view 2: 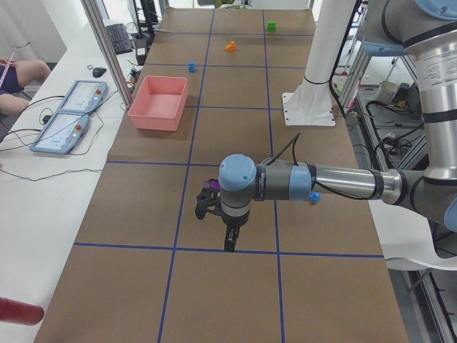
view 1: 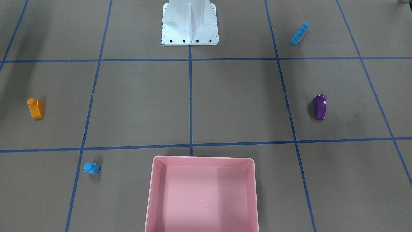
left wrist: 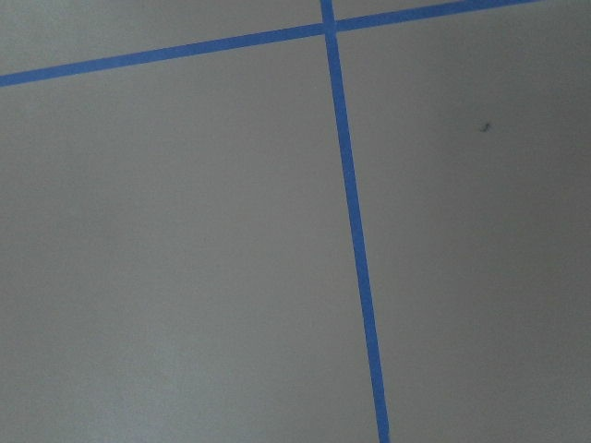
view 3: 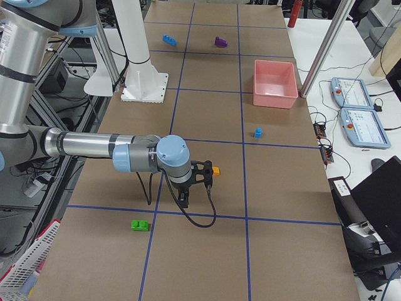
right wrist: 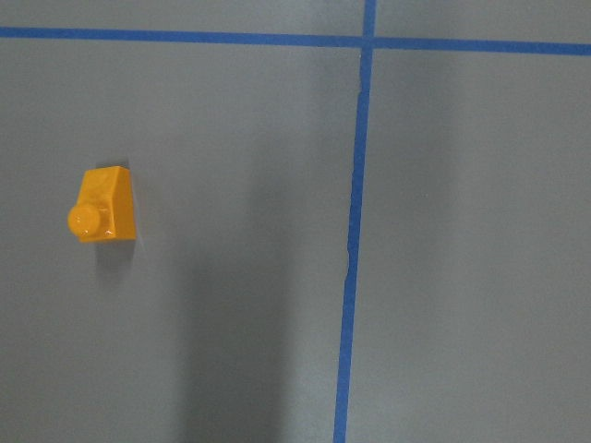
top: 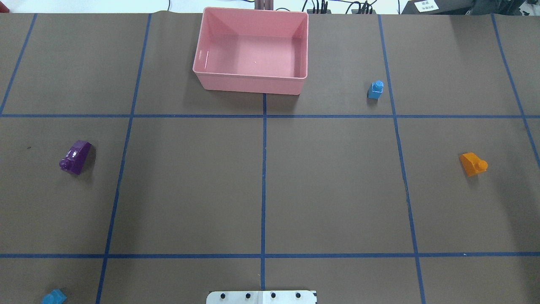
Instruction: Put all blocks into box
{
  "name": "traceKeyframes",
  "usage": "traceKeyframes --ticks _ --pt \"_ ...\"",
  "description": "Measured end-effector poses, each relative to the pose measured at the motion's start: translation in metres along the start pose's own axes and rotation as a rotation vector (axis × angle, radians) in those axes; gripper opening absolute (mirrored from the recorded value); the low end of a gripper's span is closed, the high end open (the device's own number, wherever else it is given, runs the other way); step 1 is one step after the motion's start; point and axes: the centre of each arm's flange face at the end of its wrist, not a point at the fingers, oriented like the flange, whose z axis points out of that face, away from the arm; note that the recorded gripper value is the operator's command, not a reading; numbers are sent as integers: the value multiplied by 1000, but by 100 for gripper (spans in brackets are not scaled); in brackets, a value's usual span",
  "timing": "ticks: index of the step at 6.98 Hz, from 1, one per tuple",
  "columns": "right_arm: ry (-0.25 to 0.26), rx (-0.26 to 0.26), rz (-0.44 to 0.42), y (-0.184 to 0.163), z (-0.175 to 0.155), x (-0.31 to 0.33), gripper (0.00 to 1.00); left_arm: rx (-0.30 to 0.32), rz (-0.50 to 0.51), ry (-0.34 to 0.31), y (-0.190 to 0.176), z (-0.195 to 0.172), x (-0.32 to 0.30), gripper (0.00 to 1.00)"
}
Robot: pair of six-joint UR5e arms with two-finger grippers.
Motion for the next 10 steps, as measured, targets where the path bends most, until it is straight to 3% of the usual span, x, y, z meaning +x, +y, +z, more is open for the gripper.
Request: traceKeyframes --ticks 2,4,7,10 --pt "-4 27 -27 -28 -1 -27 100 28 25 -2 -11 -11 10 100" --pt "-21 42 -36 -47 26 -80 100 48 43 3 -24 -17 15 100" --pt "7 57 -18 -46 104 -154 100 47 45 5 -26 -14 13 100" --pt "23 63 -88 -52 175 -163 99 39 38 13 -26 -6 6 100"
